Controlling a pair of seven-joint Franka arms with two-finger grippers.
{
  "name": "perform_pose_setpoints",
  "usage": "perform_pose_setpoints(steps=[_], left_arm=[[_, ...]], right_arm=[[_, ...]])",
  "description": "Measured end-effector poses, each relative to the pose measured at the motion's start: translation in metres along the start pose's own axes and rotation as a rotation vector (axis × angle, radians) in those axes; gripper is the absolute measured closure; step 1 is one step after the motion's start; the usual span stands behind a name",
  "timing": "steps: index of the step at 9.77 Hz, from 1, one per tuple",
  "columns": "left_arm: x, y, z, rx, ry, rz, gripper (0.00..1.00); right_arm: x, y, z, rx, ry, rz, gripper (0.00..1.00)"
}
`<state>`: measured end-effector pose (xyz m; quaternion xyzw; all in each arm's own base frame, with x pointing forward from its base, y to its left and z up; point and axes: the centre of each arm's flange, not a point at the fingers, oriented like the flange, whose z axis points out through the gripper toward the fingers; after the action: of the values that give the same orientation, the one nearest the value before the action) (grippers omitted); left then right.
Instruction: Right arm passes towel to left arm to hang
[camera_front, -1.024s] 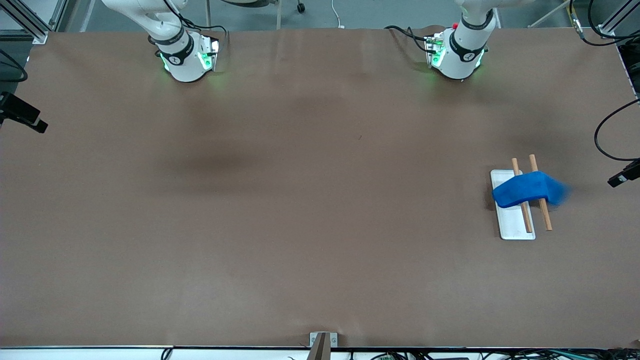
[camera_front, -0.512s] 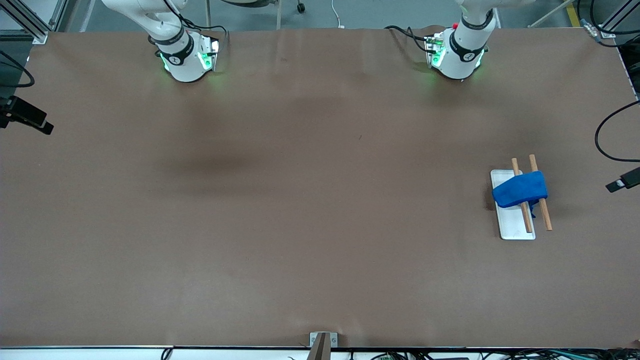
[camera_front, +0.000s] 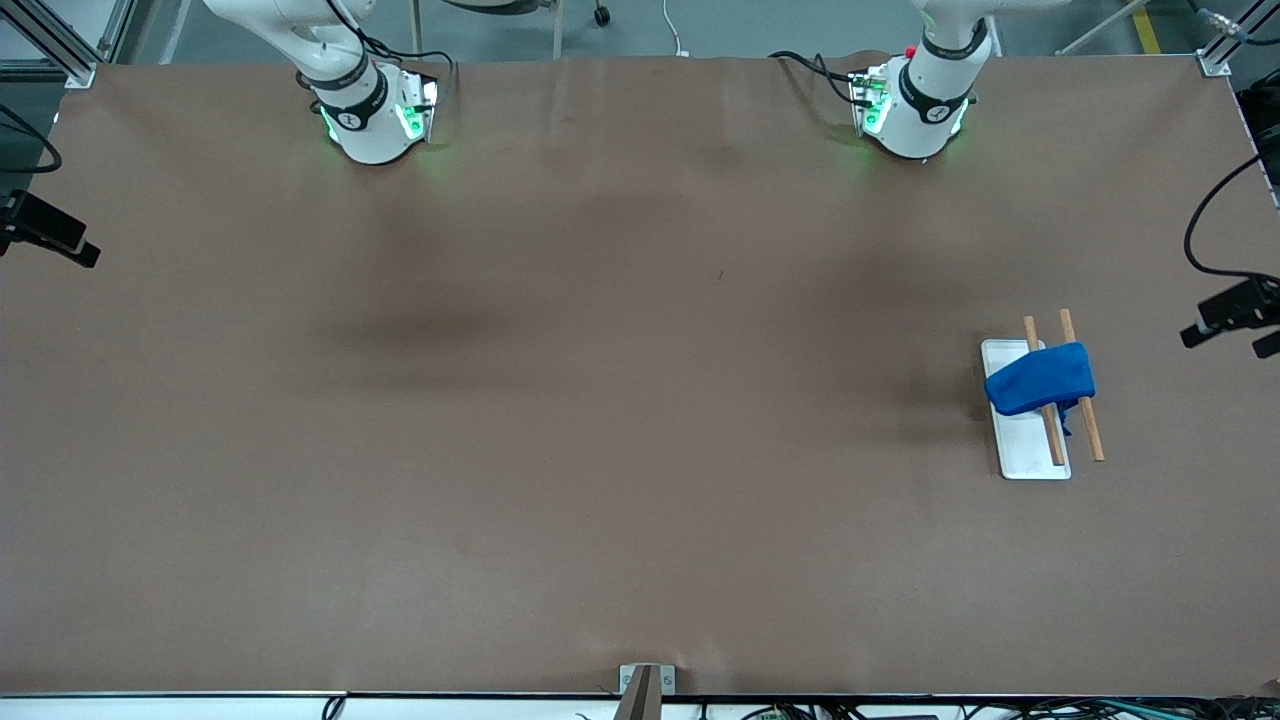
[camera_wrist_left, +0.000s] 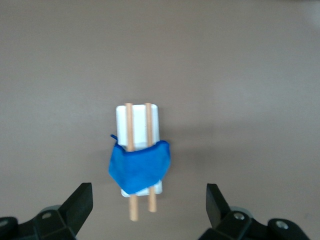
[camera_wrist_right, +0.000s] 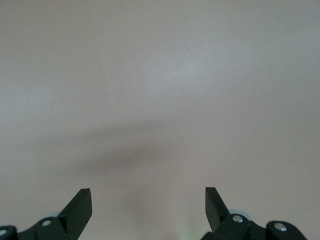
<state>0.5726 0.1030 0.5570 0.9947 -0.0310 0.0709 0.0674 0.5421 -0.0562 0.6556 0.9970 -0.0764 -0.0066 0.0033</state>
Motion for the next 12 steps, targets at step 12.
perform_pose_setpoints(steps=[12], left_arm=[[-0.008,0.13,-0.09,0.087,-0.123,0.013,0.0]], right_arm=[[0.0,0.001,0.0,0.0,-0.001,0.002,0.0]])
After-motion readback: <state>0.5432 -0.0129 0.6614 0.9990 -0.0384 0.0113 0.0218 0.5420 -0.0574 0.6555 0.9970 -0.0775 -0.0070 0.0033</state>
